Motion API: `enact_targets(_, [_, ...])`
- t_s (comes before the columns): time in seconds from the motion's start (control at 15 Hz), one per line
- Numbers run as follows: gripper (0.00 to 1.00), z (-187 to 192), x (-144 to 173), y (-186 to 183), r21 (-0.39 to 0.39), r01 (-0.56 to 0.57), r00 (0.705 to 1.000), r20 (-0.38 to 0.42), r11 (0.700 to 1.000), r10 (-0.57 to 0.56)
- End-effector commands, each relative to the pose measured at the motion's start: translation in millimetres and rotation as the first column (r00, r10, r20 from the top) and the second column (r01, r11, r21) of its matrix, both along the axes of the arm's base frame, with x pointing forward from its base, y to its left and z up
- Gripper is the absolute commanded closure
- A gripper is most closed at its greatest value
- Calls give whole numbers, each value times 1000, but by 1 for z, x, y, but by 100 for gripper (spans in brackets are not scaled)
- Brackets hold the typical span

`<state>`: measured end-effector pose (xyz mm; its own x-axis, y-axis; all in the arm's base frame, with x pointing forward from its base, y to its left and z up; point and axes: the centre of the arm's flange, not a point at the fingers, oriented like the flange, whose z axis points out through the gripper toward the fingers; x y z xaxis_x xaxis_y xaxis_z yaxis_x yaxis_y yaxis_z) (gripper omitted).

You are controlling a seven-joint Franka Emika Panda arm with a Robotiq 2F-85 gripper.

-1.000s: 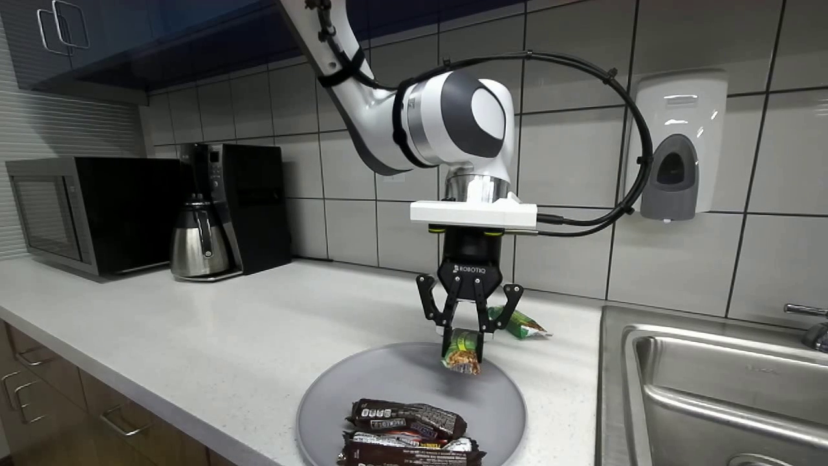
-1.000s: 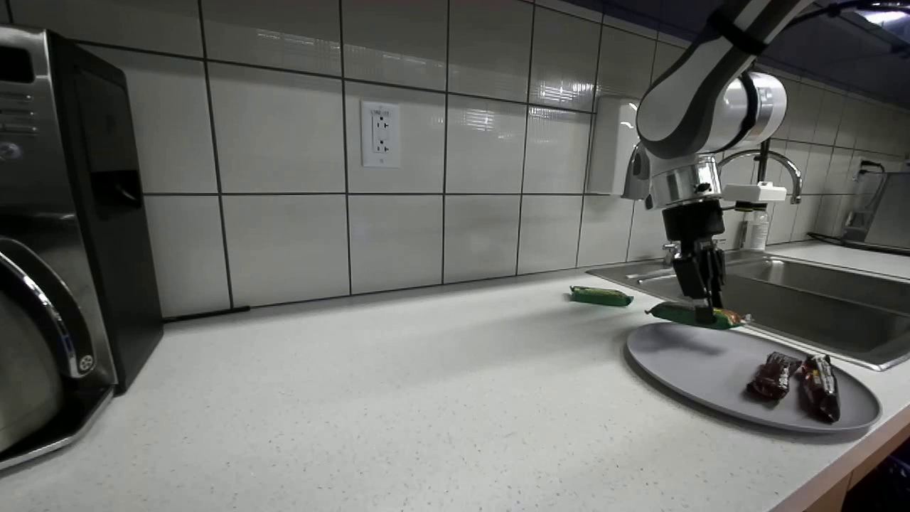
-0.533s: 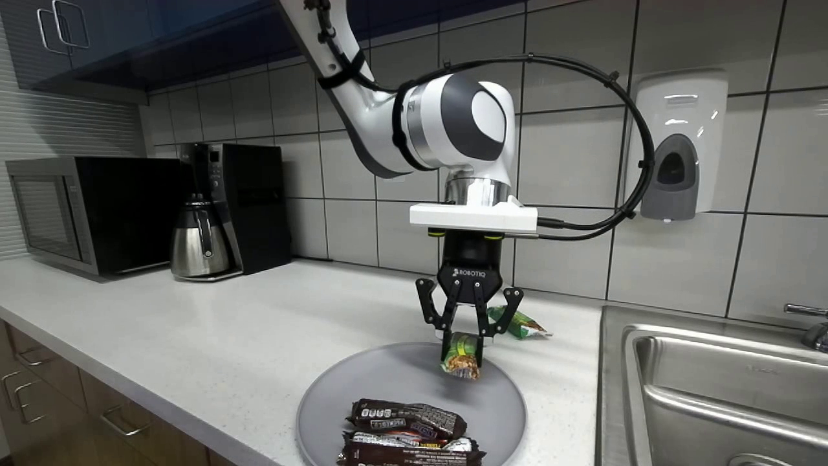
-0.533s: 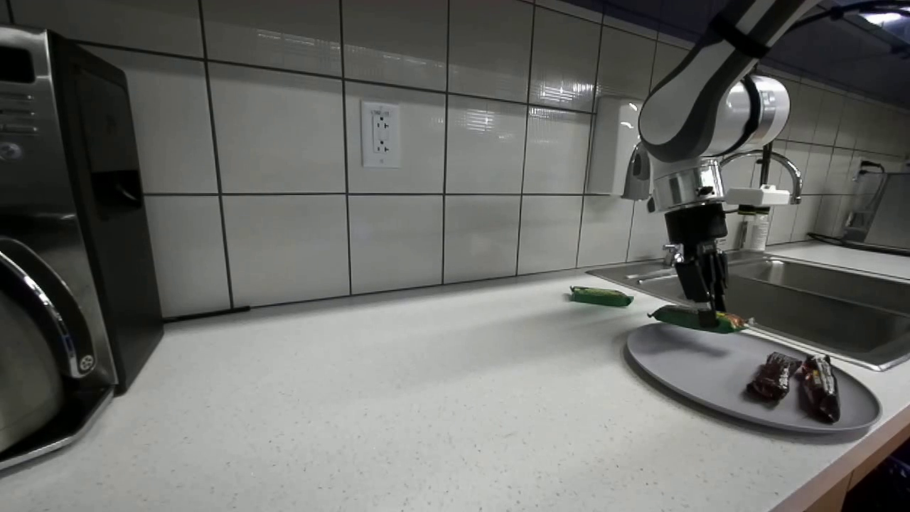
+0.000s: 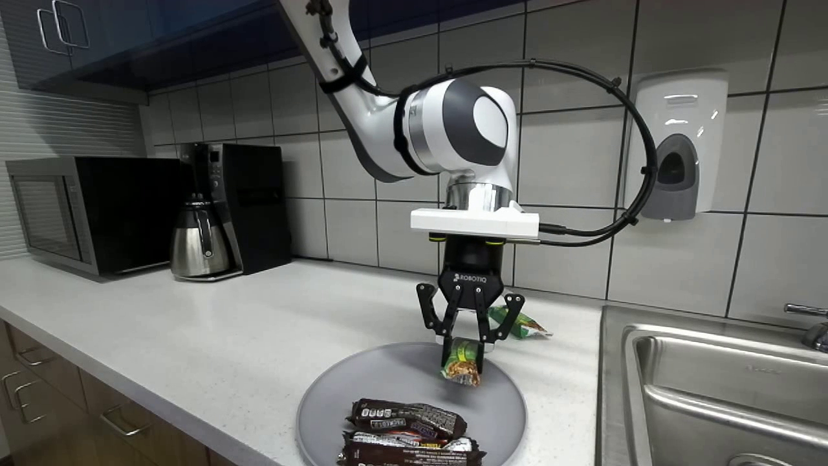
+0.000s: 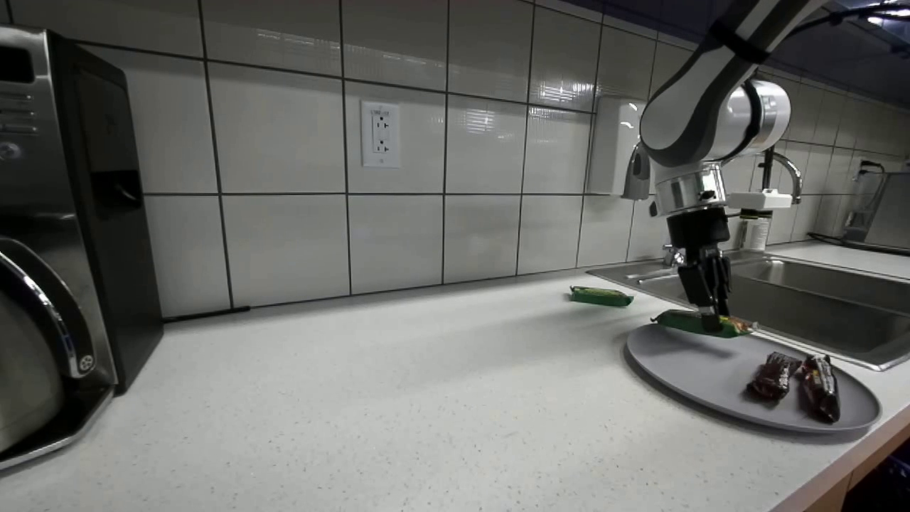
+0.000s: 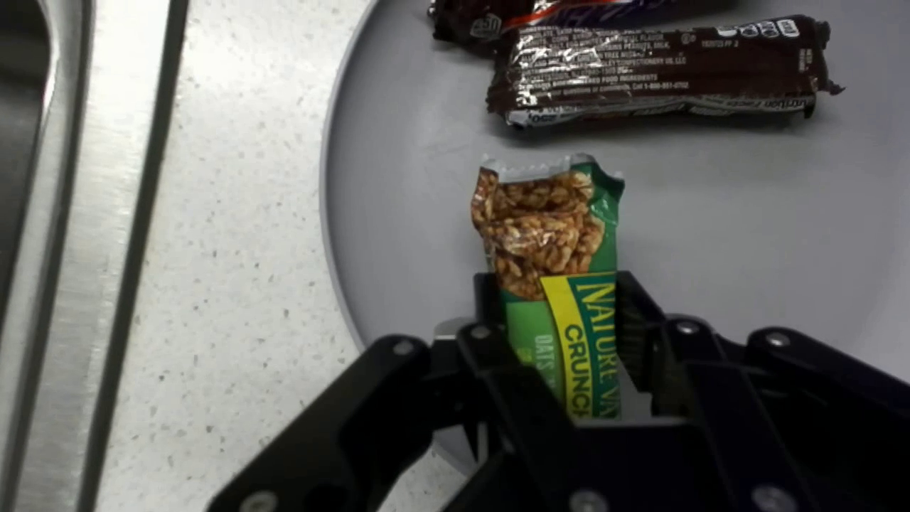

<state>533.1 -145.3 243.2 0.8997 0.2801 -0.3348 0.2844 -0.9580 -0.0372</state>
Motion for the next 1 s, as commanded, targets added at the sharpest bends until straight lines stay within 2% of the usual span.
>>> enact_targets(0.0, [34,1,-5,-5,-17,23,1000,7,1000,-23])
enact_targets(0.07, [33,2,-5,-6,-17,26,1000,10,1000,-25])
enact_targets(0.4, [0,6,-3,-8,-21,33,999,18,999,-33])
enact_targets(0.93, [0,21,14,-10,-47,11,999,45,999,-9])
